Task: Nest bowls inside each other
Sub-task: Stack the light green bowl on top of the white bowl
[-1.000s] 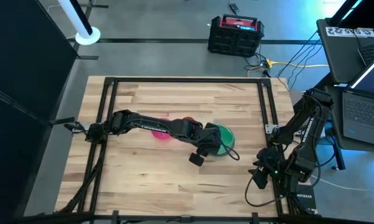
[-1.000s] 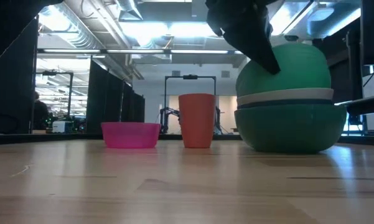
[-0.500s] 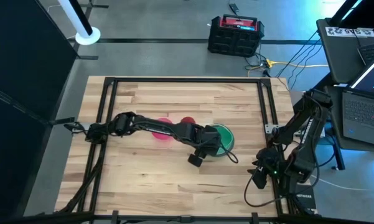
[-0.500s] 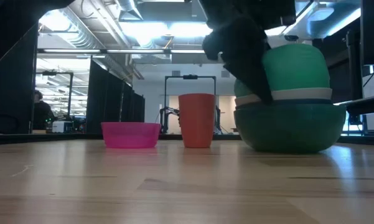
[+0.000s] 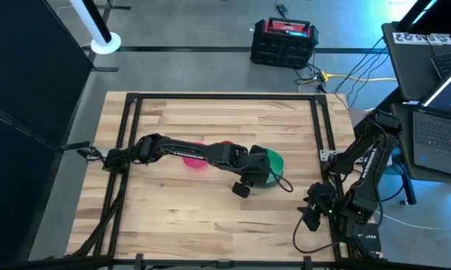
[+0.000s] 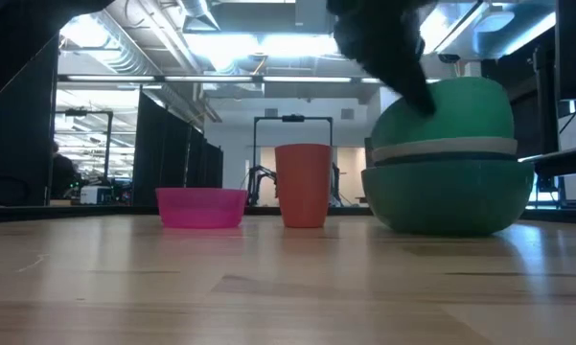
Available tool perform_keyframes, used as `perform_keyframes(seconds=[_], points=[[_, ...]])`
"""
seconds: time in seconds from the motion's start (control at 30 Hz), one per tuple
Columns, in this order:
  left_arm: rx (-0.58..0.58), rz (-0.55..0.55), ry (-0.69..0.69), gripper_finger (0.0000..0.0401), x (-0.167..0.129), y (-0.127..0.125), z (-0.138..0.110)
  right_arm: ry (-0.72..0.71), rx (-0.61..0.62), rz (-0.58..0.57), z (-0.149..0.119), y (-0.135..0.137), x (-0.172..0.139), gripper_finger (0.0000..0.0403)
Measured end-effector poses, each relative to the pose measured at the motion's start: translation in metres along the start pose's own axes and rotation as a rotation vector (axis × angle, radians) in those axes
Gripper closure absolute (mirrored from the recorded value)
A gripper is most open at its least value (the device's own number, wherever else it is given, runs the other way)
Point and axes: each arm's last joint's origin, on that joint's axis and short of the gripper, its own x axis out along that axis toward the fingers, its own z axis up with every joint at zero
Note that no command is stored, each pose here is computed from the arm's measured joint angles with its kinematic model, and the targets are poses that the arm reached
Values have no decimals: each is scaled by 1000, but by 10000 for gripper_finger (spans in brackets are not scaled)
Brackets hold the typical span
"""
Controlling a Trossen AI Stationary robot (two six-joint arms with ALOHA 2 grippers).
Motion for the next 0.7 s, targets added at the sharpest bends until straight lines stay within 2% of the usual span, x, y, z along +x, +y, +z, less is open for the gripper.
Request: perform_keyframes(seconds=[0.4, 0.6, 0.7], points=[[-71, -6, -39, 274, -7, 4, 5, -3, -1, 2, 0, 0, 0, 194], [-76, -24, -4, 276, 11, 1, 0, -6, -9, -4, 0, -1, 0, 194], [-67, -35, 16, 298, 21, -4, -1, -6, -9, -4, 0, -1, 0, 194]])
